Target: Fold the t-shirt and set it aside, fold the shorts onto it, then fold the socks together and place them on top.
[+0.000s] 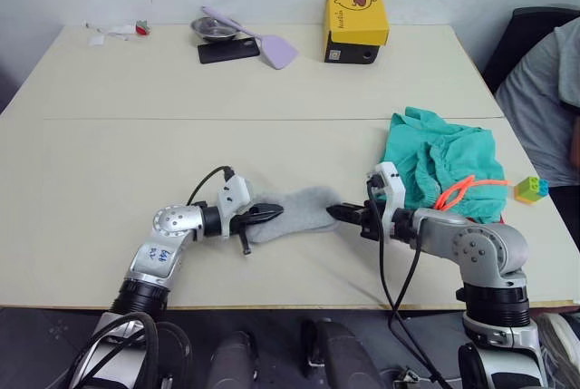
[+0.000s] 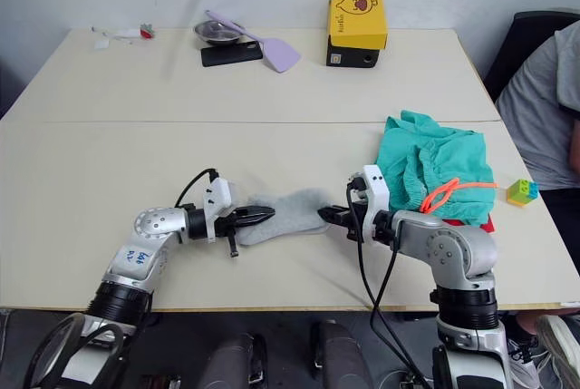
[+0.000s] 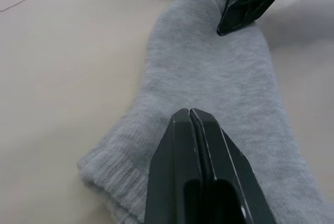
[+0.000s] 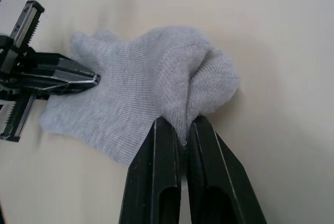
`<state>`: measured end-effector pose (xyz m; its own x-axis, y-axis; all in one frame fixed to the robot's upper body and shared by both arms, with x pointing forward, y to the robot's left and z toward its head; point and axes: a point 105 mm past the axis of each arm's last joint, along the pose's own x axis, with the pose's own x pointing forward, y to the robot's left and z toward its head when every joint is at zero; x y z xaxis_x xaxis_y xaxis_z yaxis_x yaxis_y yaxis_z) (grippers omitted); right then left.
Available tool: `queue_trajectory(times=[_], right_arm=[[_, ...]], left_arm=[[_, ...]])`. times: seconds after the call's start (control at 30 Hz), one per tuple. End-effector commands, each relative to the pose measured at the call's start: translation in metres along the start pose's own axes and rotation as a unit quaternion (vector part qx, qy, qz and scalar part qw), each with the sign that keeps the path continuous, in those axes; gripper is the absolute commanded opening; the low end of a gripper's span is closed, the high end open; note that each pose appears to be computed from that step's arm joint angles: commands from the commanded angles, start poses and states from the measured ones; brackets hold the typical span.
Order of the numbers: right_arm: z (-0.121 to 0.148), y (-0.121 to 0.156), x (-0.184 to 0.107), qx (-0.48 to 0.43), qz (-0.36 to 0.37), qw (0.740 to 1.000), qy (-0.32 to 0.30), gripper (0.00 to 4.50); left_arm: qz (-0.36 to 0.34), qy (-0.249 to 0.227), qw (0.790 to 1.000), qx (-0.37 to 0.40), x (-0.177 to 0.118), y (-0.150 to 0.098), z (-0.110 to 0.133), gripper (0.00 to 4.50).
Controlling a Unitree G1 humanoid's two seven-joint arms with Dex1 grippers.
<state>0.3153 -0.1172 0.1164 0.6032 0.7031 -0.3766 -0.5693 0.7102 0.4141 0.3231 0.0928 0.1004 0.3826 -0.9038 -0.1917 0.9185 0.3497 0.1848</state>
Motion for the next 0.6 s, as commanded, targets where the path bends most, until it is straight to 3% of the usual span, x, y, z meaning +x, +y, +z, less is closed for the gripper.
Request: queue_trajectory(times=[0.03,0.3,0.6], right_arm=[[0.025,-0.003,-0.014,-0.043,-0.016,0.998,-0.032,0.03],[0.045,0.015,-0.014,-0.123,0.004,0.992,-0.018,0.03],[0.042,0.053,-0.003,-0.15,0.048,0.988,0.008,0.03]], left_arm=[[0.002,-0.027,1.0,0.006,0.009,0.002,0.016,0.0],[0.009,-0.023,1.0,-0.01,0.033,-0.002,0.017,0.0],[0.033,0.018,0.999,-0.036,0.03,-0.001,0.0,0.0]])
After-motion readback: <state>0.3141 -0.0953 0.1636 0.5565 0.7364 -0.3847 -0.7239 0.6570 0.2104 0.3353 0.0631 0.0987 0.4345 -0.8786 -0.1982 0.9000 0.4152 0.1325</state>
